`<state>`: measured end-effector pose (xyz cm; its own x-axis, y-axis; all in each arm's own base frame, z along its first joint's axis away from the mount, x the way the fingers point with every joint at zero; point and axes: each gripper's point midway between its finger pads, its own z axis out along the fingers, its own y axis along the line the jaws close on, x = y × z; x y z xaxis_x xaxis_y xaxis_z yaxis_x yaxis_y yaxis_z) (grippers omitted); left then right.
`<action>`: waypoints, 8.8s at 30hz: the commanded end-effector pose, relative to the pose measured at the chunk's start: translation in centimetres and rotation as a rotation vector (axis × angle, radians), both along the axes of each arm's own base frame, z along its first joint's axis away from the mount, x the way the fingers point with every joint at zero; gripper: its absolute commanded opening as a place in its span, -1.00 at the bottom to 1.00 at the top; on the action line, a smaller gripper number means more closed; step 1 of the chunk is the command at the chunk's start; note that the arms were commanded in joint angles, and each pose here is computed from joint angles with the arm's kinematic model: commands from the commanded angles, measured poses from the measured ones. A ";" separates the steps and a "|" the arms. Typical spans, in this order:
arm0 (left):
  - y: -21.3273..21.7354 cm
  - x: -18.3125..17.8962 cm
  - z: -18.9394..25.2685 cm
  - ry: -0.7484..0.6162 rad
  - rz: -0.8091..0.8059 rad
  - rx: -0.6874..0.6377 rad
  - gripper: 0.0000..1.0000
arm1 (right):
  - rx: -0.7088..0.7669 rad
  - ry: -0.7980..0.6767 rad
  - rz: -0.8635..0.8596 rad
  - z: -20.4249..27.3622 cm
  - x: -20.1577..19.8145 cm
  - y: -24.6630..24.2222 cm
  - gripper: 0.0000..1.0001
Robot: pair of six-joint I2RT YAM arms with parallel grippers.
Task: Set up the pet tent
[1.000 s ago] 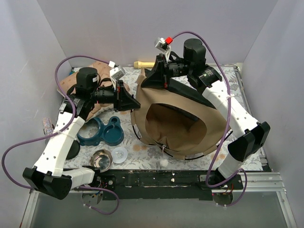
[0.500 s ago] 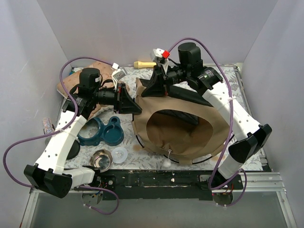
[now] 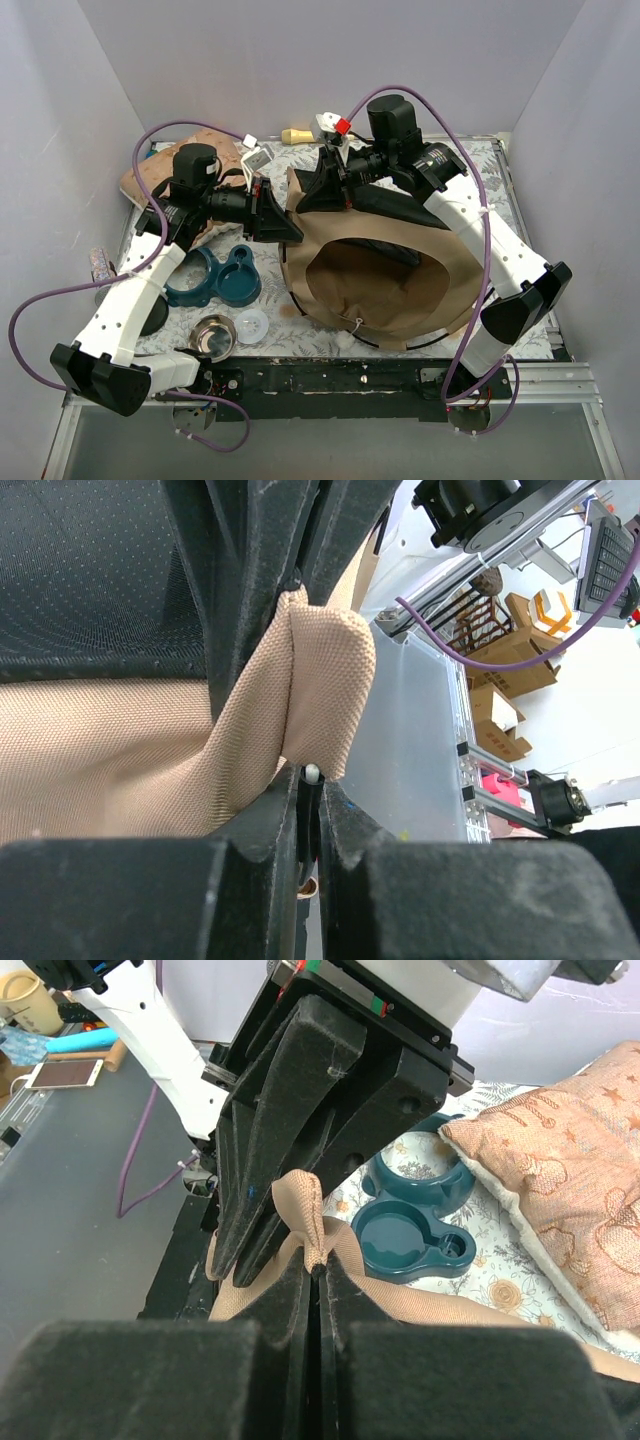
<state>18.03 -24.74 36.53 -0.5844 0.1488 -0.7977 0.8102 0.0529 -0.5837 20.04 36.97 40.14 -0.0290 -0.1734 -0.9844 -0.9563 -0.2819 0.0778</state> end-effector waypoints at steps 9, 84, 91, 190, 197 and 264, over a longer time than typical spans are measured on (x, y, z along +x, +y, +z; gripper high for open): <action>0.0 -1.5 -1.5 0.075 -0.022 0.021 -1.00 | 0.086 0.010 0.024 4.0 -1.3 0.1 -0.97; -0.5 -1.2 -0.9 0.059 -0.047 0.005 -1.00 | -0.028 0.017 0.078 0.5 -3.0 0.0 -0.97; -0.5 -1.2 0.8 0.006 -0.049 -0.020 -1.00 | -0.105 -0.028 0.084 -2.0 -3.2 -0.3 -0.97; 6.8 8.9 -14.9 -0.389 0.236 0.402 -1.00 | 0.015 -0.210 -1.401 7.6 8.3 -25.9 0.61; 7.1 8.0 -16.2 -0.341 0.213 0.433 -1.00 | -0.226 -0.047 -1.775 0.1 6.9 -34.7 0.57; 5.6 1.7 -7.9 -0.253 0.246 0.182 0.96 | 0.116 -0.664 -1.345 12.5 10.9 -35.5 -0.97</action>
